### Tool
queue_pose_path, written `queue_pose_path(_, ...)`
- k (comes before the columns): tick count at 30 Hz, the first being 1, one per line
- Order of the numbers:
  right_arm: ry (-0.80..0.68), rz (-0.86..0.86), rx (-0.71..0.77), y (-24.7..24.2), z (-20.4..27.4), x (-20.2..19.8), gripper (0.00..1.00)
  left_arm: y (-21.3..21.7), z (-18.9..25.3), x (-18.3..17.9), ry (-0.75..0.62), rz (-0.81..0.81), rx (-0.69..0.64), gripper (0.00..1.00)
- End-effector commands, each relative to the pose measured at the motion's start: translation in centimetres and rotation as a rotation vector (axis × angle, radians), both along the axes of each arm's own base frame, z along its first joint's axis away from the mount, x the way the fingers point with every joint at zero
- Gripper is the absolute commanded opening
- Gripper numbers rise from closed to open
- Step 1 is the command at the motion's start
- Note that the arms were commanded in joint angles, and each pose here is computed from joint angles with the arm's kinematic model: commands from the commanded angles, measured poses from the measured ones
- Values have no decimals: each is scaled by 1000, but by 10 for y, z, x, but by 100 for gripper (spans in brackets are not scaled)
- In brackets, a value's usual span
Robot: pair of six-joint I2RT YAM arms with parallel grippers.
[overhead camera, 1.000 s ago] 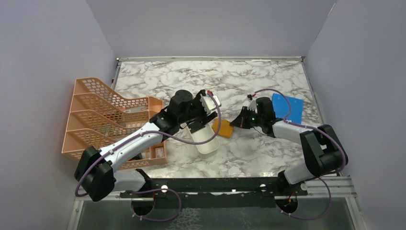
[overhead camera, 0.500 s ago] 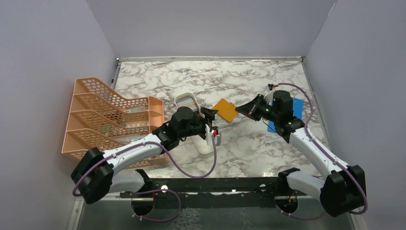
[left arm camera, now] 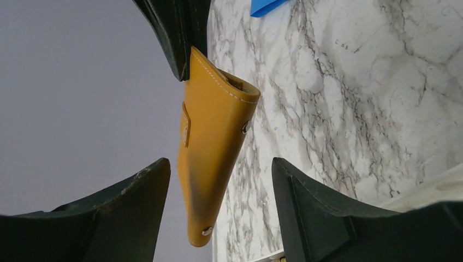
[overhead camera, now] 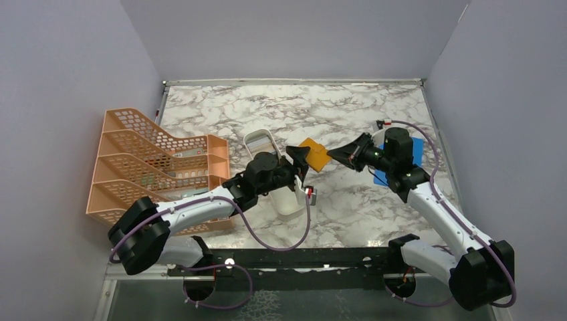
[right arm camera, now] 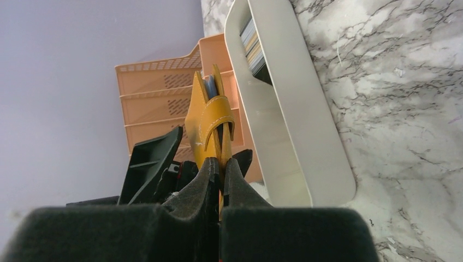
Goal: Put the credit cards into the card holder
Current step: Pick up the card holder from the center of the board, then adjust the card holder.
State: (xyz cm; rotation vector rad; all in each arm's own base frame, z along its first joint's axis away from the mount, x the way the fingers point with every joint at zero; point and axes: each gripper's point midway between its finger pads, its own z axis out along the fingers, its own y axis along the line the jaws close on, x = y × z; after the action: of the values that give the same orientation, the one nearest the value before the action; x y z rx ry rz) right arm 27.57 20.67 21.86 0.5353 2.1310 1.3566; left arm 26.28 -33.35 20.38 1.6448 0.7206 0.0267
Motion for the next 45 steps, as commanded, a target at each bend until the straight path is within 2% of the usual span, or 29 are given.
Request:
queue_pose_path(1, -6, 51, 65, 6, 13, -12, 1, -6, 17, 8, -88, 27, -41, 69)
queue_pose_path(5, -3, 59, 73, 7, 12, -14, 1, -11, 20, 6, -96, 15, -54, 61)
queue_pose_path(7, -13, 71, 77, 8, 13, -15, 1, -13, 23, 5, -88, 17, -75, 54)
queue_pose_path(8, -23, 76, 76, 8, 13, -15, 1, -14, 25, 5, -81, 15, -87, 45)
queue_pose_path(10, -63, 94, 63, 9, 15, -15, 2, -15, 31, 4, -56, 20, -121, 17)
queue_pose_path(11, -96, 101, 49, 9, 17, -14, 9, -15, 34, 5, -36, 29, -144, 10)
queue_pose_path(12, -123, 95, 25, 7, 17, -12, 22, -15, 39, 6, -15, 44, -169, 7)
queue_pose_path(13, -156, 86, -9, 3, 17, -10, 29, -14, 42, 9, 13, 68, -194, 5)
queue_pose_path(15, -240, 46, -90, -7, 24, -4, 42, -11, 50, 14, 90, 125, -265, 3)
queue_pose_path(17, -384, 37, -173, -15, 38, 0, 48, -7, 56, 18, 192, 192, -353, 1)
queue_pose_path(22, -633, 2, -313, -30, 62, 5, 50, 6, 64, 24, 485, 328, -601, 0)
queue_pose_path(28, -830, 96, -335, -19, 74, -3, 47, 6, 64, 10, 908, 360, -848, 0)
queue_pose_path(32, -927, 143, -366, -9, 72, -10, 47, 4, 62, -1, 1170, 363, -931, 0)
queue_pose_path(37, -961, 202, -385, 13, 66, -20, 49, -1, 64, -14, 1448, 332, -1001, 0)
queue_pose_path(45, -991, 284, -420, 41, 48, -32, 49, -8, 64, -28, 1644, 278, -967, 0)
